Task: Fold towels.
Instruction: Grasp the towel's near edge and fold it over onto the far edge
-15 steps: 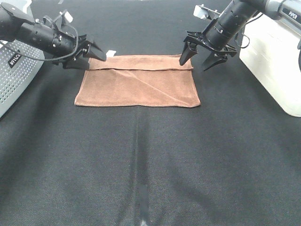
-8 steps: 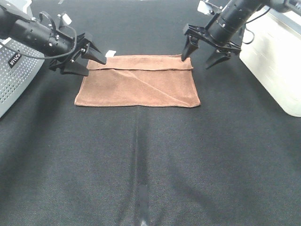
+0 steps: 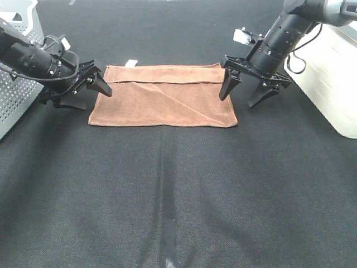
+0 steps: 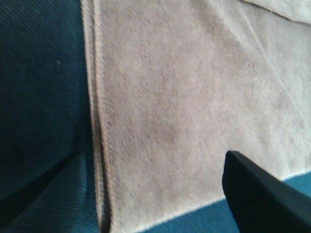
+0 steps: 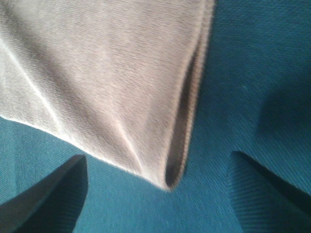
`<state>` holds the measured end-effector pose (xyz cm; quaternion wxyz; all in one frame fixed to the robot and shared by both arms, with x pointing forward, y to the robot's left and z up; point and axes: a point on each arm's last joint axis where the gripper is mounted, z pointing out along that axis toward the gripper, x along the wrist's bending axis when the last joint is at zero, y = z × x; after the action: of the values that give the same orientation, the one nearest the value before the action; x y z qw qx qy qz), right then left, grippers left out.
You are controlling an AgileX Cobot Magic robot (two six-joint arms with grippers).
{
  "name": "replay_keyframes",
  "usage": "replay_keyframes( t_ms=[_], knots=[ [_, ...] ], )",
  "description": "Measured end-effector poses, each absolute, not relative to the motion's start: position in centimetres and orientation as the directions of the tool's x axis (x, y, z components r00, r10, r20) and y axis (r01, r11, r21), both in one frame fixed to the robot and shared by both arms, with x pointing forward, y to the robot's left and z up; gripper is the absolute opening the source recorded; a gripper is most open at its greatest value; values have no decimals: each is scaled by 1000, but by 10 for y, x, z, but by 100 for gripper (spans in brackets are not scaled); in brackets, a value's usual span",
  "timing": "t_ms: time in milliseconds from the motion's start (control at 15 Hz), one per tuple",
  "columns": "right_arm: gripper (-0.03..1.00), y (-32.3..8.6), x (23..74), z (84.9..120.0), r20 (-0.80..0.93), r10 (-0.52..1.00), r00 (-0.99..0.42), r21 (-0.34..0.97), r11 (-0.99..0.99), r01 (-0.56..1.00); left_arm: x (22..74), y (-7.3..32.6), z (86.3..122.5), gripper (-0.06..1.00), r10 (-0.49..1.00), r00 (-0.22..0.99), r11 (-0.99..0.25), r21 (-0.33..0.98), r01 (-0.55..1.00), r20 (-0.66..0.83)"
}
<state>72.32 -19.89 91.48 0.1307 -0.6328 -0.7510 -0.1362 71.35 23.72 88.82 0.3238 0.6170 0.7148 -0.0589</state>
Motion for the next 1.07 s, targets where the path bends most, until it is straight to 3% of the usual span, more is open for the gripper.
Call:
replay_keyframes(
  t_ms=[533,800,933,1067],
  knots=[
    [75,-199,726,913,360,916,-180,74,164,984,714,235,870,73,853,-44,230,299,926,-520],
    [73,-195,726,882,407,903,-139,10,147,989,713,217,863,70,849,-28,211,290,934,-528],
    [63,-191,726,877,457,882,-117,-1,132,991,712,210,860,56,849,-18,198,287,937,-528],
    [47,-188,726,871,482,871,-97,-14,118,993,712,209,857,34,849,-20,195,277,941,-527]
  ],
)
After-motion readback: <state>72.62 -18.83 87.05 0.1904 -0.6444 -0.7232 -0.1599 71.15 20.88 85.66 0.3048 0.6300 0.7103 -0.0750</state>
